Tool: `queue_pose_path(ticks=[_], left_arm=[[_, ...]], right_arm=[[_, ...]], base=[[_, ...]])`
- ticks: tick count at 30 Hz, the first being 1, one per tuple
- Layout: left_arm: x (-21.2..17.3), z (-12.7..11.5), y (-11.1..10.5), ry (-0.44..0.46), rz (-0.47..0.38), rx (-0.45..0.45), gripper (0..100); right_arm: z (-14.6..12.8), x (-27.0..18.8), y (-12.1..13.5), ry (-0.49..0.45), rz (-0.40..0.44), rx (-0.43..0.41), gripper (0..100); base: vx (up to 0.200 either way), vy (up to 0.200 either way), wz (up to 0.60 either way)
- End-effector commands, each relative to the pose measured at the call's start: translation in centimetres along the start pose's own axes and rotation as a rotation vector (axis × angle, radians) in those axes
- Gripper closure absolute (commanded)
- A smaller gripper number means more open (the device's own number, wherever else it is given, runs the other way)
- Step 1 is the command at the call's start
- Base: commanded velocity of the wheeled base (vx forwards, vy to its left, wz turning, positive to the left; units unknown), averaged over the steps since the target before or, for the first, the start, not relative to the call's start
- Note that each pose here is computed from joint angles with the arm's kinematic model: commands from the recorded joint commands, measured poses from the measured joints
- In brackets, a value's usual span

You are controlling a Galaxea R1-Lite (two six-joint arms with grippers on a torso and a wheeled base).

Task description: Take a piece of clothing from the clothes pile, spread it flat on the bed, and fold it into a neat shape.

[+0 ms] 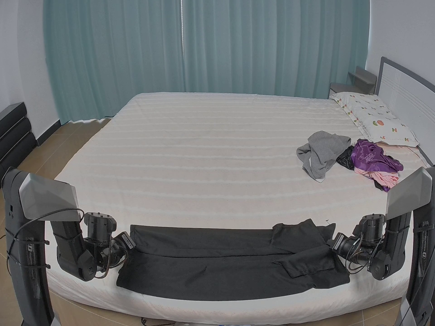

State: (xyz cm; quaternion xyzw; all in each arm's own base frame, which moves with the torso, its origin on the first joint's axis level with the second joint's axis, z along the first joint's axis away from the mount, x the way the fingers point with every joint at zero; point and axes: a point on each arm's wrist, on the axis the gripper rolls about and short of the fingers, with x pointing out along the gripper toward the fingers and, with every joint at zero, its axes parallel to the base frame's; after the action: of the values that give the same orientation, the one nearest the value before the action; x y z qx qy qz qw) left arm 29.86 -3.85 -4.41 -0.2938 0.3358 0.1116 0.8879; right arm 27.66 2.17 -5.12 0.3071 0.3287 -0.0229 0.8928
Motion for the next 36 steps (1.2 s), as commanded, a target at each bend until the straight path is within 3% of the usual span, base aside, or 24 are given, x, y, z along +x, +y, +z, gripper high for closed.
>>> queue_pose_path(ticks=[1, 10, 22, 23, 27, 28, 36], left_arm=[[-0.3, -0.1, 0.2, 0.007, 0.007, 0.002, 100], [-0.8, 0.8, 0.4, -0.019, 0.009, -0.018, 100], [-0.7, 0.2, 0.6, 0.007, 0.02, -0.009, 100], [-0.6, 0.1, 0.7, 0.009, 0.02, -0.009, 100], [-0.8, 0.2, 0.5, 0.007, 0.013, -0.01, 100], [-0.8, 0.2, 0.5, 0.008, 0.012, -0.012, 0], [-1.8, 1.1, 0.1, -0.015, -0.019, -0.024, 0]], right_arm=[[0.3, -0.9, 0.0, -0.01, -0.004, 0.006, 100], [0.9, -1.8, -0.5, -0.027, -0.018, 0.024, 100], [-0.7, -1.6, -0.4, 0.044, -0.022, 0.005, 100], [-0.8, -1.5, -0.4, 0.048, -0.022, 0.004, 0], [-1.0, -1.5, -0.2, 0.053, -0.019, -0.002, 0], [-1.0, -1.5, -0.2, 0.053, -0.017, -0.002, 0], [1.3, -1.8, -0.8, -0.038, -0.015, 0.039, 0]], base=[[0.0, 0.0, 0.0], [0.0, 0.0, 0.0], [0.0, 0.0, 0.0], [0.0, 0.0, 0.0], [0.0, 0.0, 0.0], [0.0, 0.0, 0.0], [0.0, 0.0, 0.0]])
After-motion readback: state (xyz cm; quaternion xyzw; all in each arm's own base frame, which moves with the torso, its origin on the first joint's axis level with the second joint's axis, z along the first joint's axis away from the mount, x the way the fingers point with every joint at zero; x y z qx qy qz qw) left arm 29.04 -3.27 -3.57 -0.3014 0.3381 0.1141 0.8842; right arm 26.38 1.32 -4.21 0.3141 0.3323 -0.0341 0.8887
